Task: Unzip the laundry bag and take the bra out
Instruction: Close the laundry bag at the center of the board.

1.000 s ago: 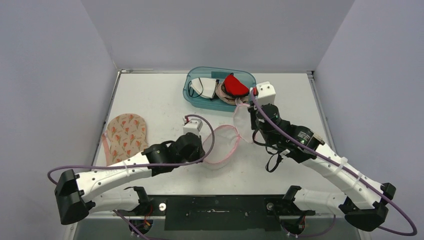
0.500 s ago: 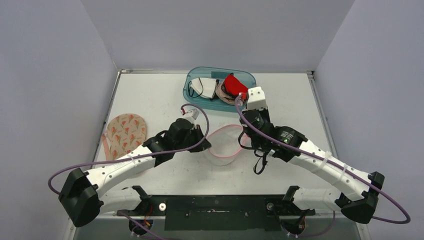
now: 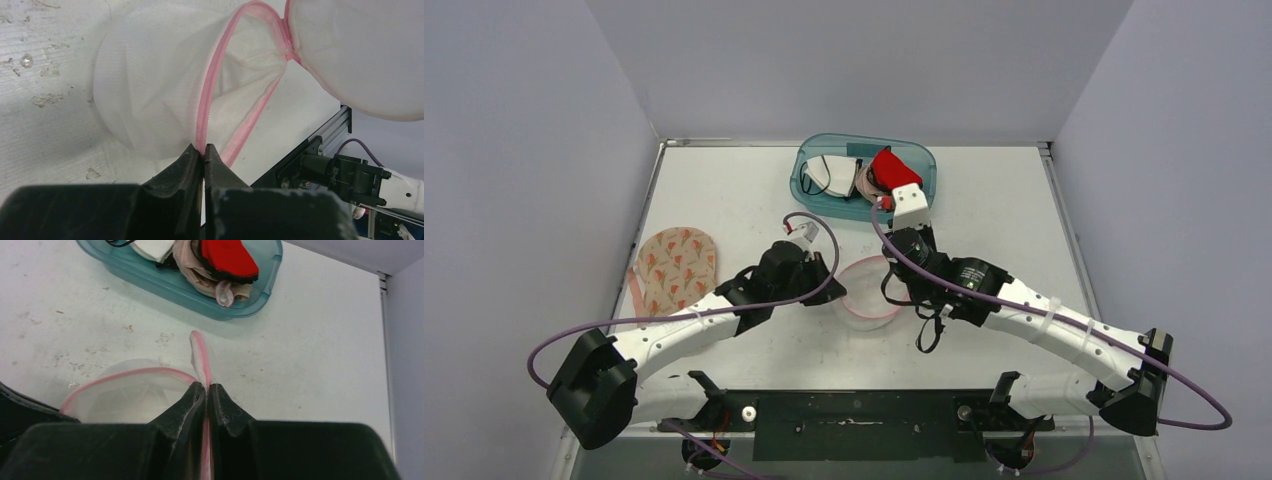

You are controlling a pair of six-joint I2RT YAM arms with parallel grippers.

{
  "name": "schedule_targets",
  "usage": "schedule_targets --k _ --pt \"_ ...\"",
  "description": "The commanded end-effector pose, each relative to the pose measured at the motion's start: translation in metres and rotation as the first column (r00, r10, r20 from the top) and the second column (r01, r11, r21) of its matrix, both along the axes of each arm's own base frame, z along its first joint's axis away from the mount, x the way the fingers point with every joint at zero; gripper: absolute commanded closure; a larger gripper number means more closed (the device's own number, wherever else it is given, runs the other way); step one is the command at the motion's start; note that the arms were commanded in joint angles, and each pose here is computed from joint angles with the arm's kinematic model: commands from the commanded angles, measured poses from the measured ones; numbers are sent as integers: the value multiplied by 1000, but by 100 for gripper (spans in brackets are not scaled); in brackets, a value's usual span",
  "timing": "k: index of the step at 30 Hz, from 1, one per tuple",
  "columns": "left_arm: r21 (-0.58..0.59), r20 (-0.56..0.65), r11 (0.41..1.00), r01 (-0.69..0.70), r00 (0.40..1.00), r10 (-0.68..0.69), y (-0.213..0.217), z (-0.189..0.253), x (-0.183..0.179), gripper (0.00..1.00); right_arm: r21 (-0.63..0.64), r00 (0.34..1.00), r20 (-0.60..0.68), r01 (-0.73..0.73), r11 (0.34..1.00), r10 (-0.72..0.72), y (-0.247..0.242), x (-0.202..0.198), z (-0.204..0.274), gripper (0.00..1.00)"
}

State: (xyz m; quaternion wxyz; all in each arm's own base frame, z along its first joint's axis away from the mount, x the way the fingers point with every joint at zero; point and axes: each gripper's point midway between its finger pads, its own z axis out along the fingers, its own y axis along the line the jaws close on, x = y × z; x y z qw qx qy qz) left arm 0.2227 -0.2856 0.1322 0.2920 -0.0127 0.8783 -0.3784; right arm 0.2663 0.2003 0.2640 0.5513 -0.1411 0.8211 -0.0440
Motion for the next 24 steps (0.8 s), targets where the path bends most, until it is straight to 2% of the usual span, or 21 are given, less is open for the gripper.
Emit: schedule_targets --k 1,8,15,24 --pt "-55 50 998 -3 999 6 0 8 8 100 144 995 -14 -98 985 101 38 -1 -3 94" --pt "-43 36 999 -30 999 31 10 -9 7 100 225 981 -55 -168 960 185 71 -3 -33 94" --pt "-34 36 997 -69 997 70 20 -20 8 100 340 960 -44 -247 908 277 91 -14 -57 95" --pt "-63 37 994 -93 995 96 25 -25 8 100 395 923 -77 -319 861 378 117 -26 -93 95"
